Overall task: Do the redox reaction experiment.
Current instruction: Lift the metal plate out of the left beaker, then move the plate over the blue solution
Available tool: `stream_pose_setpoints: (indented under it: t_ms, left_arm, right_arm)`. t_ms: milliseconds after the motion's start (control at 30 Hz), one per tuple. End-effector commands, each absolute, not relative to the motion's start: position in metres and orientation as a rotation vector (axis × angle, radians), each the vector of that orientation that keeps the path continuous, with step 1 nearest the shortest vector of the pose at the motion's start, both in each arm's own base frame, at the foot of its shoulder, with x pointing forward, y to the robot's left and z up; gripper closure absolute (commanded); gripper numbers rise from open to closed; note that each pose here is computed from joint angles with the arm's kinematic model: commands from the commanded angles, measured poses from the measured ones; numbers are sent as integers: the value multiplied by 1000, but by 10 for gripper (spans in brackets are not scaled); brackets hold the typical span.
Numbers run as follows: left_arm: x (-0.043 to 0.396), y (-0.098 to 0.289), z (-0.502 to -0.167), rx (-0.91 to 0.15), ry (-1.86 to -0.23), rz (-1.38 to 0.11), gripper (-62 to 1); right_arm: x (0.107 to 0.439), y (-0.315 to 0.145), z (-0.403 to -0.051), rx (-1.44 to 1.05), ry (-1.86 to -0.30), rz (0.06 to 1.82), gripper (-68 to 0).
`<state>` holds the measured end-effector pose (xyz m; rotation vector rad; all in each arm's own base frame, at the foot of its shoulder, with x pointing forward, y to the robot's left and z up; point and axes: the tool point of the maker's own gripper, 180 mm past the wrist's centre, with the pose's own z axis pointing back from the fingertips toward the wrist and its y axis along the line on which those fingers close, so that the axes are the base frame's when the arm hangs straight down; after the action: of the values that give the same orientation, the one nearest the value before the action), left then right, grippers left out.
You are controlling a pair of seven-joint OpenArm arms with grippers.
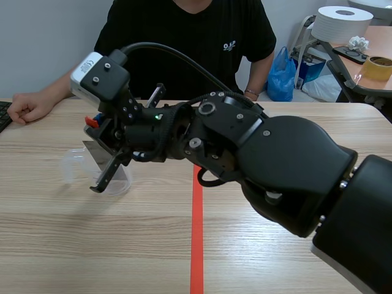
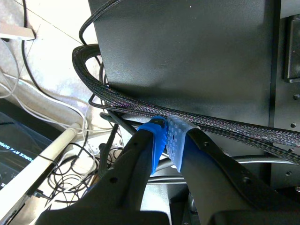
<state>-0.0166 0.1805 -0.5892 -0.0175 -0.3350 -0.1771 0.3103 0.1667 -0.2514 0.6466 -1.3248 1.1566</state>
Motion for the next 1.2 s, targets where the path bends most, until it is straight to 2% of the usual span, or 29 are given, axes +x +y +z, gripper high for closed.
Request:
stream_pose_setpoints:
  t_ms: [0,300,667,1167]
  left_arm:
    - [-15,181,-588,-17,-346,-175,-42]
    - [-15,181,-588,-17,-346,-175,-42]
    - [-15,181,-588,-17,-346,-175,-42]
    - [-15,181,-588,-17,-346,-175,-42]
  right_arm:
    - [319,173,-227,664,-1380,1136,-6]
    - [331,173,-202,685,-1374,1068,-6]
    - [331,166,-153,684,-1420,1038,-6]
    - [331,128,-90,681,-1428,969,-6]
